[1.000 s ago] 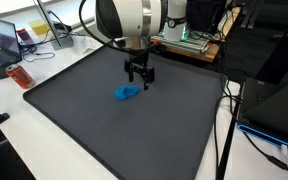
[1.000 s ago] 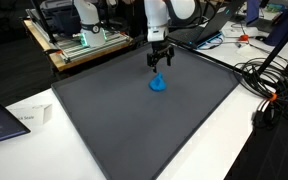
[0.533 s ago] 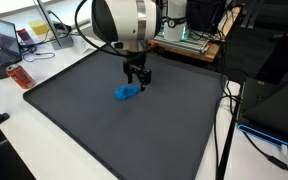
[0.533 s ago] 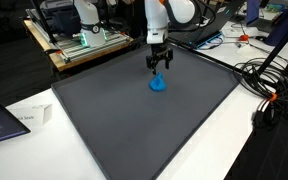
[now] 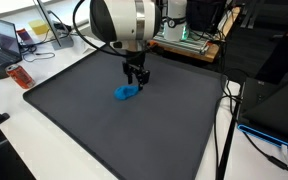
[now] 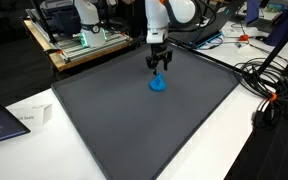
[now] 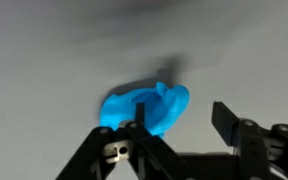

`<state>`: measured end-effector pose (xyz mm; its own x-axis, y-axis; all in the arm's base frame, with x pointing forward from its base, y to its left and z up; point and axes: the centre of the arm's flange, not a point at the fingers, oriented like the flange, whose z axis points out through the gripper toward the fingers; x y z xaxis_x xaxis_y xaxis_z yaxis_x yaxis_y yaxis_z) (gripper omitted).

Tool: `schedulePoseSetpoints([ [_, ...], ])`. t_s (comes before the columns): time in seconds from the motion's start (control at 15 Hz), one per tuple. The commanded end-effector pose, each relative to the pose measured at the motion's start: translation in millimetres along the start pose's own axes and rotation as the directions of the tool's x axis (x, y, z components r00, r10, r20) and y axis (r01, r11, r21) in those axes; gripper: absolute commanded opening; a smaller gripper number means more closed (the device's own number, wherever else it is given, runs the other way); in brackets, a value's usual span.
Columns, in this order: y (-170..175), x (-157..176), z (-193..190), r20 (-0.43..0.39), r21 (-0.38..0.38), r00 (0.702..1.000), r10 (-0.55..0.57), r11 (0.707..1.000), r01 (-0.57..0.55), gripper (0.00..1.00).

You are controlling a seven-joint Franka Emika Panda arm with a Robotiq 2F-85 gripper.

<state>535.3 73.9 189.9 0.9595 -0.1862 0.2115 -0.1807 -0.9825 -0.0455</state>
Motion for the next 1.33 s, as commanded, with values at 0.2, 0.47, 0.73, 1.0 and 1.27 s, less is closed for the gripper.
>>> schedulePoseSetpoints([
  [0.2,-4.7,5.8,-0.4,0.022,-0.031,1.0,-0.013,0.999,0.014,0.49],
  [0.47,-7.0,5.0,-0.6,0.022,-0.034,1.0,-0.019,0.999,0.02,0.39],
  [0.73,-8.3,4.2,0.2,0.022,-0.035,0.999,-0.023,0.999,0.024,0.3],
  [1.0,-7.4,4.5,1.6,0.02,-0.041,1.0,-0.02,0.999,0.021,0.21],
  [1.27,-7.8,5.8,3.1,0.016,-0.044,1.0,-0.016,0.999,0.017,0.11],
])
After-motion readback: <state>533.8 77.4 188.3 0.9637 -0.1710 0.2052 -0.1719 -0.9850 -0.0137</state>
